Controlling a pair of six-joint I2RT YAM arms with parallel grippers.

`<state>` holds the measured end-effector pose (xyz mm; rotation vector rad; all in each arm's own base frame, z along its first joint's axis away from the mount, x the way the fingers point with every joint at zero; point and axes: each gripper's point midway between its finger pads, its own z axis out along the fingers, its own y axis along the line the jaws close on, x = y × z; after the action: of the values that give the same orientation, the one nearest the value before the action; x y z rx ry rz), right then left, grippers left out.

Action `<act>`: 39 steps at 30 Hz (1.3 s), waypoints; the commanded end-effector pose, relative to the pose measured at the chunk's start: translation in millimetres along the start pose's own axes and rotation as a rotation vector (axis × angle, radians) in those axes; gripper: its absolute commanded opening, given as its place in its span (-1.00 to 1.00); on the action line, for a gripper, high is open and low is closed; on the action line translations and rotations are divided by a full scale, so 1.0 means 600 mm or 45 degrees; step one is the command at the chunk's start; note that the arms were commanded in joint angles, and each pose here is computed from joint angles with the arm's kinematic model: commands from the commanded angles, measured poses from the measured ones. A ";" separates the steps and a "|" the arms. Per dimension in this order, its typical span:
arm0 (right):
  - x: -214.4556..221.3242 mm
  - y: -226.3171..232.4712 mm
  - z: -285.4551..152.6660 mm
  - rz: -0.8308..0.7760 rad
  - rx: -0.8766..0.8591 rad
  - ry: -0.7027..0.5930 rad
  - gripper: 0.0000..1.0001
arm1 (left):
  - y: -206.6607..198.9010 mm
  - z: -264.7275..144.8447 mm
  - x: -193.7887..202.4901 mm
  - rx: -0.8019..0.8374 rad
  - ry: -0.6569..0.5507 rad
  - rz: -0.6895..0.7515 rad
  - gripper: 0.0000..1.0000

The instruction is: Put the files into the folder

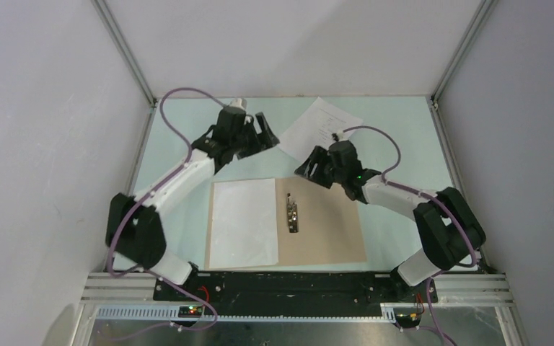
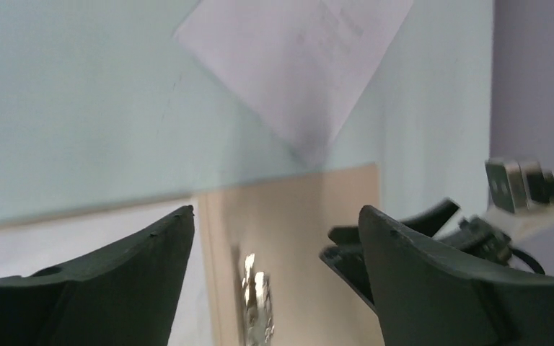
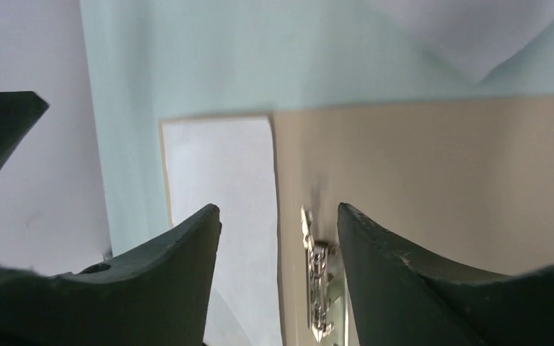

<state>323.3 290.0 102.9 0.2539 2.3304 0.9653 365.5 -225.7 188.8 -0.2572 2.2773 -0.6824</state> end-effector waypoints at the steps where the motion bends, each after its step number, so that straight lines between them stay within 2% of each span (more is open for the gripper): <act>1: -0.097 -0.024 -0.027 0.129 0.080 -0.191 0.39 | -0.048 0.056 -0.091 0.149 -0.091 0.161 0.82; 3: -0.125 -0.039 -0.030 0.180 0.089 -0.241 0.48 | -0.068 0.090 -0.111 0.217 -0.086 0.227 0.91; 8: -0.187 -0.087 -0.035 0.296 0.132 -0.362 0.58 | -0.084 0.200 -0.146 0.274 -0.088 0.308 0.95; 11: -0.222 -0.123 -0.034 0.358 0.158 -0.427 0.60 | -0.072 0.272 -0.173 0.270 -0.105 0.257 0.95; 17: -0.267 -0.187 -0.016 0.429 0.179 -0.515 0.61 | -0.051 0.363 -0.200 0.308 -0.104 0.093 0.94; 23: -0.290 -0.200 0.033 0.431 0.103 -0.514 0.66 | -0.022 0.403 -0.205 0.242 -0.162 -0.027 0.96; 33: -0.290 -0.232 0.064 0.459 0.170 -0.527 0.67 | 0.030 0.438 -0.136 0.111 -0.043 -0.360 0.95; 39: -0.284 -0.239 0.070 0.431 0.229 -0.523 0.67 | 0.038 0.431 -0.100 0.015 0.000 -0.392 0.94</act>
<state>478.8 145.8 52.4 0.8771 2.0526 0.8103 601.1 -283.8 52.7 -0.5401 2.2383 -0.8927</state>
